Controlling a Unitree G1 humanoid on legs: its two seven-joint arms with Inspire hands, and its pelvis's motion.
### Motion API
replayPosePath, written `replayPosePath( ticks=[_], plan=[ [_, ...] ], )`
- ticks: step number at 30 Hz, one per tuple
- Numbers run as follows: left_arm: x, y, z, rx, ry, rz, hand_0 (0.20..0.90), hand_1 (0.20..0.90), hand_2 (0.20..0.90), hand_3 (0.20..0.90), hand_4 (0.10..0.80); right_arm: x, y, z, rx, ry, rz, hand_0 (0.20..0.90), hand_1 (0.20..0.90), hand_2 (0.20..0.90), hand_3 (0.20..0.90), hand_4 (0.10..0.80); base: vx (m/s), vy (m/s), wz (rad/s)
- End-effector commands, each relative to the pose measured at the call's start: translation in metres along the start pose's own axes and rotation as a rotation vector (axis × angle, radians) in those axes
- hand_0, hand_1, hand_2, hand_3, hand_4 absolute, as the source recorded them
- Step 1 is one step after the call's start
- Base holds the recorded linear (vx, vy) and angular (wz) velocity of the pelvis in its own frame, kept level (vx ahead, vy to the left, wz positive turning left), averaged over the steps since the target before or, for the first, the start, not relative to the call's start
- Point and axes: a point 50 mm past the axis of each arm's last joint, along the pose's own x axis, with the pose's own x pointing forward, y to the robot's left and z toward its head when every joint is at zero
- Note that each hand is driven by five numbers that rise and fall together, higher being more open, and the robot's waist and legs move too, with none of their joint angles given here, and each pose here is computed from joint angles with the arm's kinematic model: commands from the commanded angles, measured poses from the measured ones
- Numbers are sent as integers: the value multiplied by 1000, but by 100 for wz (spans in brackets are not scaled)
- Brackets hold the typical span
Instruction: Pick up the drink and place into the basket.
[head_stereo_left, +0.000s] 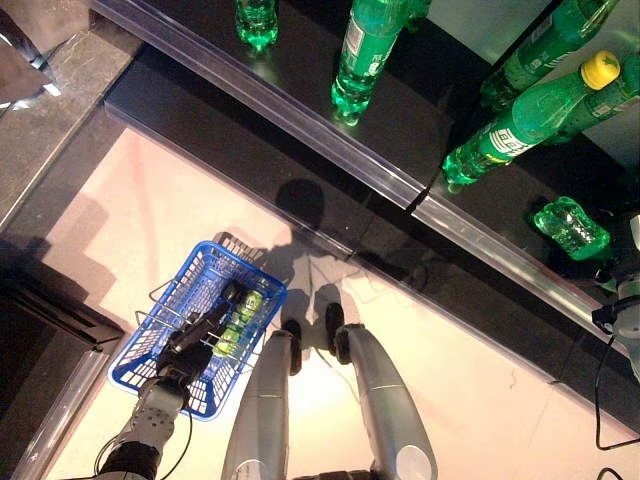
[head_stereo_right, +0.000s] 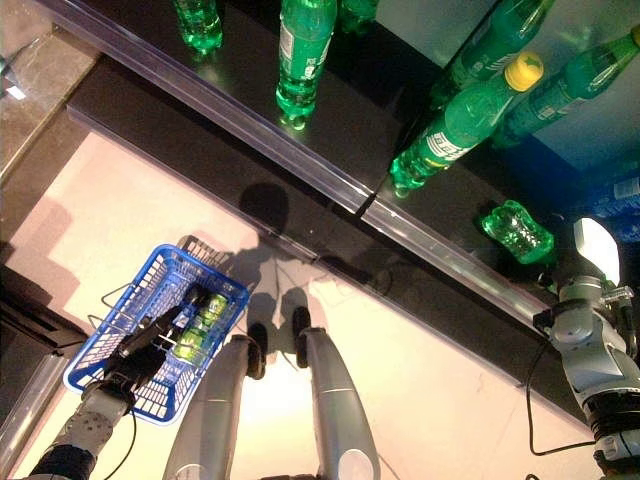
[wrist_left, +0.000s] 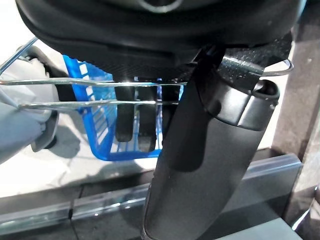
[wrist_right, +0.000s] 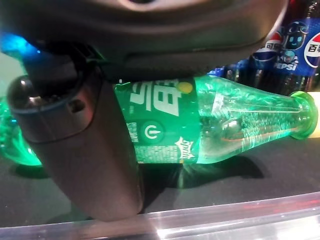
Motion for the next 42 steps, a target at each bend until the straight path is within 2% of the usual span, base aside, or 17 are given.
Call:
replayPosePath(
  ticks=[1,7,14,30,34,36,38,40,42],
  plan=[
    [-10,-43,44,-23,-230,-323,300,300,300,200,100,19,-40,1,-82,29,-168,300,300,300,200,100,-10,46,-2],
    [-18,-30,35,-54,-238,-324,300,300,300,200,100,8,-68,15,-151,-111,-357,300,300,300,200,100,-22,82,-6],
    [-24,-14,23,-87,-242,-285,300,300,300,200,100,-10,-82,23,-221,-205,-426,300,300,300,200,100,-14,84,-10],
    [-17,-7,5,-91,-244,-172,300,300,300,200,100,-41,-90,44,-131,-351,-282,300,300,300,200,100,-11,44,-10],
    [-15,-5,-3,-118,-235,-149,300,300,300,200,100,-49,-84,53,49,-411,-156,300,300,300,200,100,58,41,-3],
    [-14,-7,-8,-102,-227,-149,300,300,300,200,100,-52,-72,58,229,-432,-10,300,300,300,200,100,34,32,-1],
    [-13,-10,-11,-69,-218,-159,300,300,300,200,100,-57,-46,63,509,-452,215,300,300,300,200,100,43,39,2],
    [-12,-14,-16,-43,-205,-186,300,300,300,200,100,-65,-7,61,609,-452,396,300,300,300,200,100,43,27,10],
    [-13,-16,-17,-26,-203,-204,300,300,300,200,100,-71,7,62,638,-471,496,300,300,300,200,100,10,17,12]
  ],
)
